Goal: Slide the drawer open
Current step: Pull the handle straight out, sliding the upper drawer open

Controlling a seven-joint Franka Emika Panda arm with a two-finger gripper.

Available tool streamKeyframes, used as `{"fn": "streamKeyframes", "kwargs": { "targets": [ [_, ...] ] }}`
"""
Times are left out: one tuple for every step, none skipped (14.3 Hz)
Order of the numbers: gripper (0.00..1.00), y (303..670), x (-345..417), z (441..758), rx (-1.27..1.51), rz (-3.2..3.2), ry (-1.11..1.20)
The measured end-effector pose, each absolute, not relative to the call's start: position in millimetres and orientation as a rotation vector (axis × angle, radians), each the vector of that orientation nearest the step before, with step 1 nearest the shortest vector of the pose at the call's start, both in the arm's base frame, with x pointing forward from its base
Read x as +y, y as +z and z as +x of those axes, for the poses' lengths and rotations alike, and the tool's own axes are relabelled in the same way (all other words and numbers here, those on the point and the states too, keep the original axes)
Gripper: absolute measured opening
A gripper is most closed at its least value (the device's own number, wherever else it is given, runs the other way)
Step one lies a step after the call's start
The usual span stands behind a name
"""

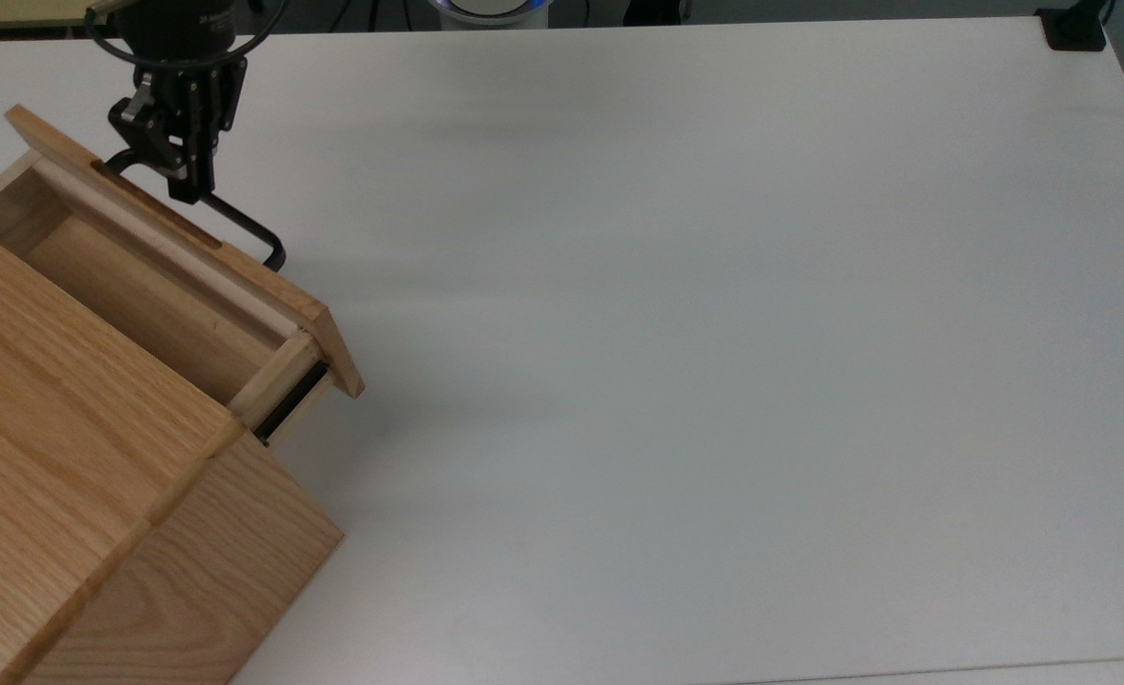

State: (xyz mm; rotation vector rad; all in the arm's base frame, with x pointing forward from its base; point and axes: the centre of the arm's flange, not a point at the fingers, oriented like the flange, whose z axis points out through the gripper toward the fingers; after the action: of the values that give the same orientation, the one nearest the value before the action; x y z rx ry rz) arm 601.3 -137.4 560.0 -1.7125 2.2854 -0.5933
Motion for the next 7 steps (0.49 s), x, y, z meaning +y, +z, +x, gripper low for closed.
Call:
{"fn": "streamKeyframes", "kwargs": {
  "targets": [
    [0.17,560,-134,596,2.286,-1.720,-0.587],
    [0.17,561,-129,591,2.290,-1.731,-0.575],
    [0.17,563,-123,584,2.298,-1.751,-0.554],
    [0.17,564,-119,580,2.303,-1.761,-0.542],
    [0.17,565,-116,576,2.306,-1.769,-0.534],
    [0.17,565,-114,572,2.309,-1.776,-0.527],
    [0.17,566,-112,569,2.313,-1.783,-0.520]
  ]
}}
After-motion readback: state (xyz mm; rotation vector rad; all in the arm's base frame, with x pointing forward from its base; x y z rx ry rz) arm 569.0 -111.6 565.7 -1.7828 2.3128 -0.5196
